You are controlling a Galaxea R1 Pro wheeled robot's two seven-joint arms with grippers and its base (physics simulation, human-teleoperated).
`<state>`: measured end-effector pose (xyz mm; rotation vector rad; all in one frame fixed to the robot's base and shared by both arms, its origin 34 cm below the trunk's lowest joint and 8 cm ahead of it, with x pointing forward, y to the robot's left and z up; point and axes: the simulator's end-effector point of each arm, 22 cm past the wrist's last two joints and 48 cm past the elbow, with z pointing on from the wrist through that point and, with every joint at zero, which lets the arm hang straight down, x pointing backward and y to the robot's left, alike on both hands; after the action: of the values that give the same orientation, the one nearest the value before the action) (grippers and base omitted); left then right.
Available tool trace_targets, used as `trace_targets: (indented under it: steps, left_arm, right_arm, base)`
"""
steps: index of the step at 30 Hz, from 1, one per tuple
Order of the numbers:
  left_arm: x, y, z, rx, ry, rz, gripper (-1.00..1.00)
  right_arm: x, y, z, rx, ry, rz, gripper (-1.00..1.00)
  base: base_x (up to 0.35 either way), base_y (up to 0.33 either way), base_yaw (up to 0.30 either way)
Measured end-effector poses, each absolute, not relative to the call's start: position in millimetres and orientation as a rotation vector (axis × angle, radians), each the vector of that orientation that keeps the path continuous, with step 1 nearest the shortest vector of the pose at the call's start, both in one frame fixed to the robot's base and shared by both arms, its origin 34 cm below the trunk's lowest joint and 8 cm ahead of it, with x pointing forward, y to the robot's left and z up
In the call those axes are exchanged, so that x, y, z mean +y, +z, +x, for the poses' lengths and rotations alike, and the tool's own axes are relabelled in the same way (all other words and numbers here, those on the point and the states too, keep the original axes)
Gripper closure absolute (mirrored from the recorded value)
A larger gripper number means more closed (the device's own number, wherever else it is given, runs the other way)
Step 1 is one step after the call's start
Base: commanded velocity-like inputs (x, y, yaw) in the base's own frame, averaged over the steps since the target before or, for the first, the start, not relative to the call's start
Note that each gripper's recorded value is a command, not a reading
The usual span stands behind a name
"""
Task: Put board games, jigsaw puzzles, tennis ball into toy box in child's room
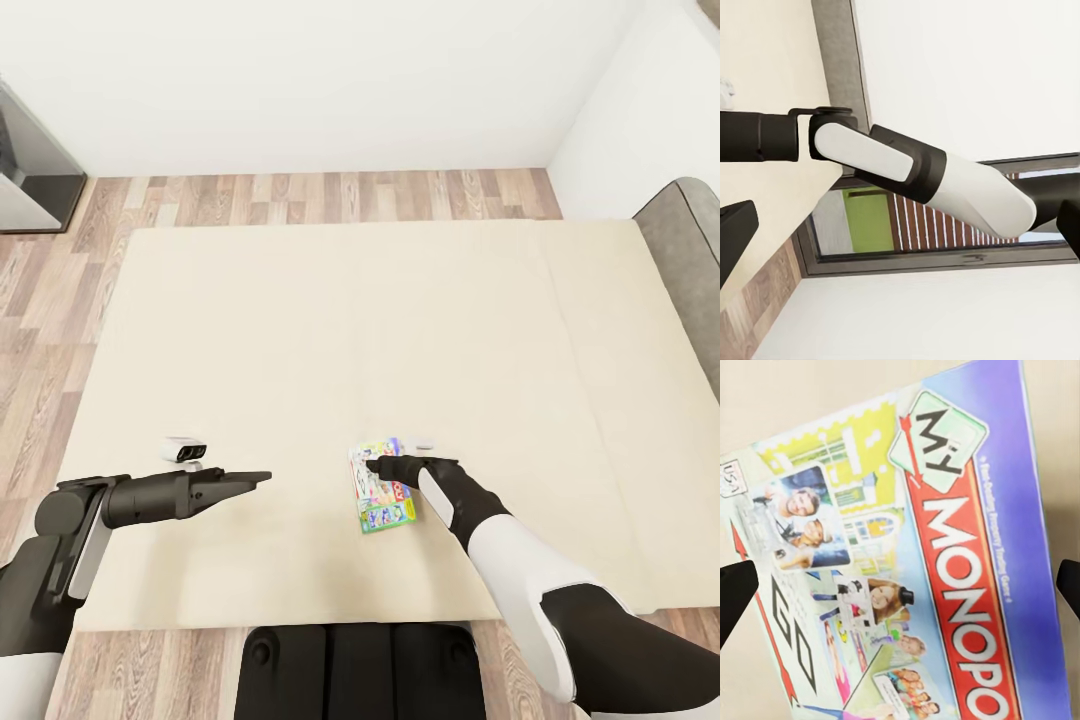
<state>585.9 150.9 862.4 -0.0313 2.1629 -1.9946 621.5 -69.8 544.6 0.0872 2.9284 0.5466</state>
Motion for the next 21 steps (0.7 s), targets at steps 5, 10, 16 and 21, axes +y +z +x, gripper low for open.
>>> trace_targets:
  steps: [5,10,16,21]
  left_arm:
    - [150.9,862.3,586.0,2.163,-1.994,-0.032,-1.00]
    - [150.9,862.3,586.0,2.163,-1.995,-0.032,-1.00]
    - [149.9,863.2,589.6,2.127,-2.014,-0.077,-1.00]
    - [153.6,867.2,593.6,2.095,-2.021,-0.100,-1.00]
  right_arm:
    - [-73.0,543.9,621.9,2.929,0.540,0.087,-1.00]
    - [-73.1,543.9,622.0,2.928,0.540,0.087,-1.00]
    - [-67.9,536.2,591.5,2.986,0.548,0.093,-1.00]
    - [-68.1,529.6,564.4,3.028,0.553,0.101,-1.00]
  base:
    - [0.000,0.017,0.000]
    - [0.000,0.064,0.000]
    - [0.000,0.000,0.000]
    - [0.000,0.000,0.000]
